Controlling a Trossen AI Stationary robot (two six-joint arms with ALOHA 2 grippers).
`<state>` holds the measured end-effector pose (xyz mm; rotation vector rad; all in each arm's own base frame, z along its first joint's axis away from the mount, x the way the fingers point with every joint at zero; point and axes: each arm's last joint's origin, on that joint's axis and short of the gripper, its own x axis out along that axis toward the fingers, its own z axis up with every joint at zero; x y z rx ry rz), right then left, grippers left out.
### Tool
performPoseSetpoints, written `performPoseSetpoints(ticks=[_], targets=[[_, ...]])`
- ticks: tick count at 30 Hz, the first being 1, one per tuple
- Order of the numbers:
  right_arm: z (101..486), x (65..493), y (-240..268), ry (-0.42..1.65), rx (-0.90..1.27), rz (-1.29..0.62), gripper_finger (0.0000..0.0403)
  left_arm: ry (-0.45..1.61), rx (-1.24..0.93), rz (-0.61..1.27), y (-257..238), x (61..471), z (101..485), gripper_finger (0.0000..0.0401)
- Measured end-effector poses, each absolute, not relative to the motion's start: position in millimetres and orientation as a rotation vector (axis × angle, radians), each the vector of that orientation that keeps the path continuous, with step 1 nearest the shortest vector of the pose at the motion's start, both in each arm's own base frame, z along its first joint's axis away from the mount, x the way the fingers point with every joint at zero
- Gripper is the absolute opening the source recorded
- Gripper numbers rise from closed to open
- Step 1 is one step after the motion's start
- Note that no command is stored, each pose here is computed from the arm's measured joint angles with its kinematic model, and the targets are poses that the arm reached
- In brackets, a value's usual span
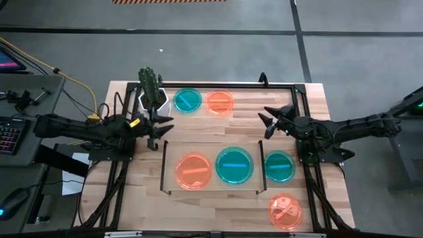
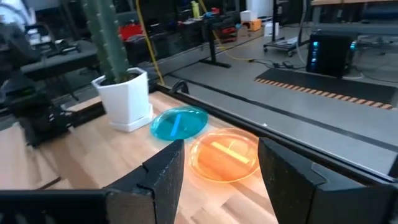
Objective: Place and stack plates onto a shelf
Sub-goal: Stack the top orange transparent plate on top of the orange transparent plate
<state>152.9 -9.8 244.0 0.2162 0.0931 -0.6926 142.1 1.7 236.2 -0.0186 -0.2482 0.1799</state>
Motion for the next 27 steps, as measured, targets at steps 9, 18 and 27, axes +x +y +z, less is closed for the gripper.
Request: performPoseSetpoints(ticks=[9,18,27], targets=[[244.4,151.7,-23.1,0.056,0.281,-0.782,0.0188,-0.220,-0.017,0.198,2.8,142.6,232.1,0.0129],[238.0,164.1,-55.9,-0.057,0.511,-0.898,0.0188,-0.249,-0.052,0.192,2.7,141.6,234.6,0.0129],[220.3,217.3,-124.8,0.191,0.642,-0.936,0.0188,-0.267,-0.251,0.165,2.6,141.6,234.6,0.0129]])
